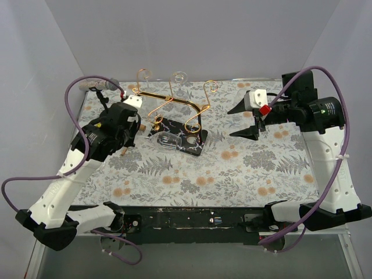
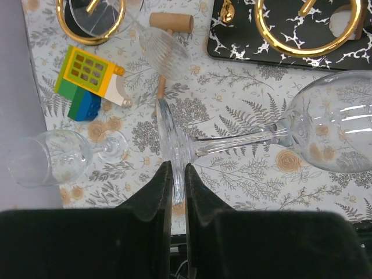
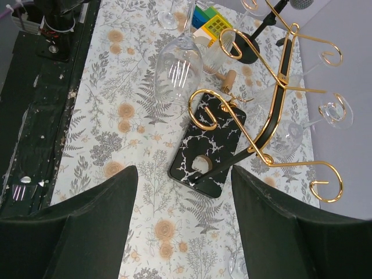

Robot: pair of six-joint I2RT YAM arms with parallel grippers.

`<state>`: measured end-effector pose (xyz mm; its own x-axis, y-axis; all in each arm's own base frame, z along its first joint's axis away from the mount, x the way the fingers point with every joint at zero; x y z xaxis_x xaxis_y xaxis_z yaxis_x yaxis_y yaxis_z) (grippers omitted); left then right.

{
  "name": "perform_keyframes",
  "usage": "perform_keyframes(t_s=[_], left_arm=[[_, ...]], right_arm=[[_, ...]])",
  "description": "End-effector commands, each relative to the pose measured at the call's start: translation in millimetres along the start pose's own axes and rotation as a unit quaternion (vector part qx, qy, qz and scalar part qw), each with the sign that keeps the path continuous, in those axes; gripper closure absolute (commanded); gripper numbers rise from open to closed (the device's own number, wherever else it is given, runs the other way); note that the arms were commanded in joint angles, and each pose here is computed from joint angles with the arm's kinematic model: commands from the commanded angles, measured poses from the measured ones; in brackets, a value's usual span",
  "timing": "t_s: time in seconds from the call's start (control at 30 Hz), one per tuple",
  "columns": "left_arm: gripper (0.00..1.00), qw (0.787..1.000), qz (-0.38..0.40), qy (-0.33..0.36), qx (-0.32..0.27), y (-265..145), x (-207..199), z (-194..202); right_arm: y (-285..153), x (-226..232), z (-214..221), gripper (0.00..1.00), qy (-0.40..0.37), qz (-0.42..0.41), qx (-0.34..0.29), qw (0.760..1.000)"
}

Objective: Place the wine glass upside down on the wine glass rack

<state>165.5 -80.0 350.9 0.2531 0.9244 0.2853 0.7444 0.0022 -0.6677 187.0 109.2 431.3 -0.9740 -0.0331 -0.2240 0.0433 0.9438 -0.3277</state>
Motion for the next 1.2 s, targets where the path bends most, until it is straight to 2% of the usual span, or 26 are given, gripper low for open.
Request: perform_keyframes(t_s=[0.0, 0.3, 0.43, 0.63, 0.87, 1.13, 1.17], left_arm=[[1.0, 0.997, -0.017, 0.043, -0.06, -17.5, 6.8, -21.9], [1.0, 0.984, -0.017, 0.157, -0.079, -22.5, -2.3, -29.9], [1.0, 0.975, -0.018, 0.191, -0.114, -30.1, -7.6, -45.4], [1.0, 0.952, 0.004, 0.254, -0.169, -40.6, -28.4, -63.6], [1.0, 0.928, -0.027, 0.328, -0.175, -28.3, -42.6, -76.1], [1.0, 0.902, -0.066, 0.38, -0.193, -14.2, -53.4, -97.1], [1.0, 0.893, -0.07, 0.4, -0.194, -12.3, -54.2, -99.1]], right_arm=[[-1.1, -1.3, -4.8, 0.27, -0.006, -0.001, -0.022, 1.0], [-0.2, -5.1, -1.5, 0.26, 0.0, -0.003, -0.025, 1.0], [0.3, -6.5, -0.7, 0.26, 0.003, -0.005, -0.028, 1.0], [-0.8, -7.7, 1.1, 0.26, 0.006, -0.001, -0.026, 1.0], [-0.2, -10.5, 3.6, 0.26, 0.01, -0.002, -0.027, 1.0], [-1.0, -9.9, 5.1, 0.26, 0.012, -0.001, -0.029, 1.0], [-1.4, -10.2, 4.7, 0.26, 0.011, 0.0, -0.03, 0.999]])
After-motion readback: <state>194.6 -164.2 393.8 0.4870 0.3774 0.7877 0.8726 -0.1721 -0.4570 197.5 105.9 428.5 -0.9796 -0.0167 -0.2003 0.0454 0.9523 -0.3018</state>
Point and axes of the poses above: each gripper's point midway between its finger pads, its own y axis out along the fingers, its own x axis along the line the jaws close on, z = x × y, the point moved 10 cm from there along -y, back along the fingers, and after that the axes turned 8 degrees about y, right-handed, at the moved point
